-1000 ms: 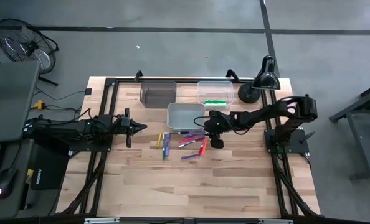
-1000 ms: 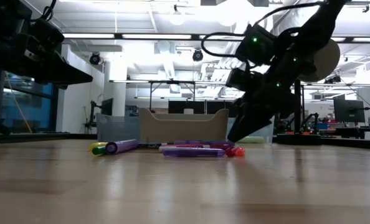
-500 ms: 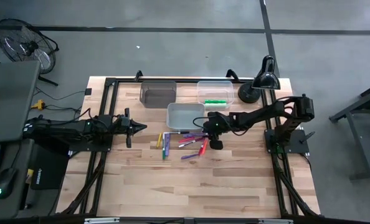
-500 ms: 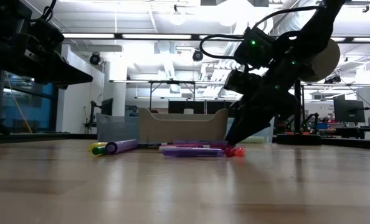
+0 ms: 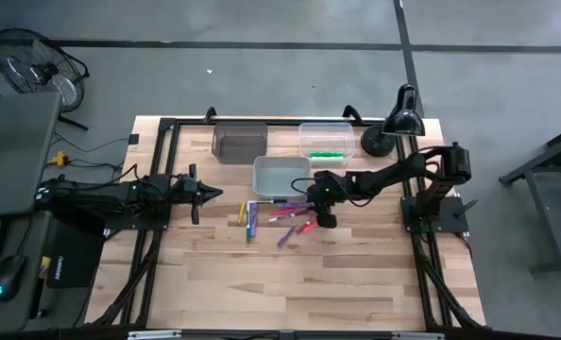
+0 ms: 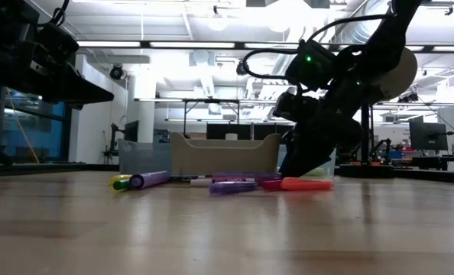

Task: Pick & Place Markers
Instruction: Put the right purple highlighter into the transparent bin

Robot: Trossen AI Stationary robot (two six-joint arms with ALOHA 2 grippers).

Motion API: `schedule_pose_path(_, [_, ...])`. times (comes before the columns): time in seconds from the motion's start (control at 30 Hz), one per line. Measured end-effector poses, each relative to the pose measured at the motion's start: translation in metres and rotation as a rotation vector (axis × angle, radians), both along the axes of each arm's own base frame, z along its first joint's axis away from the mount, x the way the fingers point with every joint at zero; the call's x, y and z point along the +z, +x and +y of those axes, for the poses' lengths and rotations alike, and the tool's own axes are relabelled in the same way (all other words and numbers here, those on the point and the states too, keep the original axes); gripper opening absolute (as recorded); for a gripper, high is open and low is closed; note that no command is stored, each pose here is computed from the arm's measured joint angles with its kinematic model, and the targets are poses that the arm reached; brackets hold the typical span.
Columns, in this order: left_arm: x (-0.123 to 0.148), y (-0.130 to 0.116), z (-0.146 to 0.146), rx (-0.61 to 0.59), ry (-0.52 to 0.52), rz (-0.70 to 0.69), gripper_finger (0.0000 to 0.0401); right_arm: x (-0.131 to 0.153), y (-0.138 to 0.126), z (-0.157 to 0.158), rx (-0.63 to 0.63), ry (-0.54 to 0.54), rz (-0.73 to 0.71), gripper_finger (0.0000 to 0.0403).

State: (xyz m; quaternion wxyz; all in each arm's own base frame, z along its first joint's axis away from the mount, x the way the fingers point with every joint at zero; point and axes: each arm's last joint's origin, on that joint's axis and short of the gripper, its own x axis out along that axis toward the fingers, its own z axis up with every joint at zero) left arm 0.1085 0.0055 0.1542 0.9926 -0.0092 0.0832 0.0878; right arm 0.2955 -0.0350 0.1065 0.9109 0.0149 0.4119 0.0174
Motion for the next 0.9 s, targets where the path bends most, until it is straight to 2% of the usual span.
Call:
schedule_pose_path(0.37, [0.0001, 0.0, 0.0, 0.0, 0.0, 0.0, 0.0001, 0.0002, 0.0001, 0.0001, 0.001, 0.002, -0.001, 0.0109])
schedule_pose_path(0.7, [0.0001, 0.0, 0.0, 0.0, 0.0, 0.0, 0.0001, 0.0008, 0.0007, 0.0007, 0.004, 0.016, -0.005, 0.0062])
schedule_pose_path(0.9, [0.0001, 0.0, 0.0, 0.0, 0.0, 0.0, 0.0001, 0.0007, 0.0006, 0.0012, 0.008, 0.041, -0.004, 0.0062])
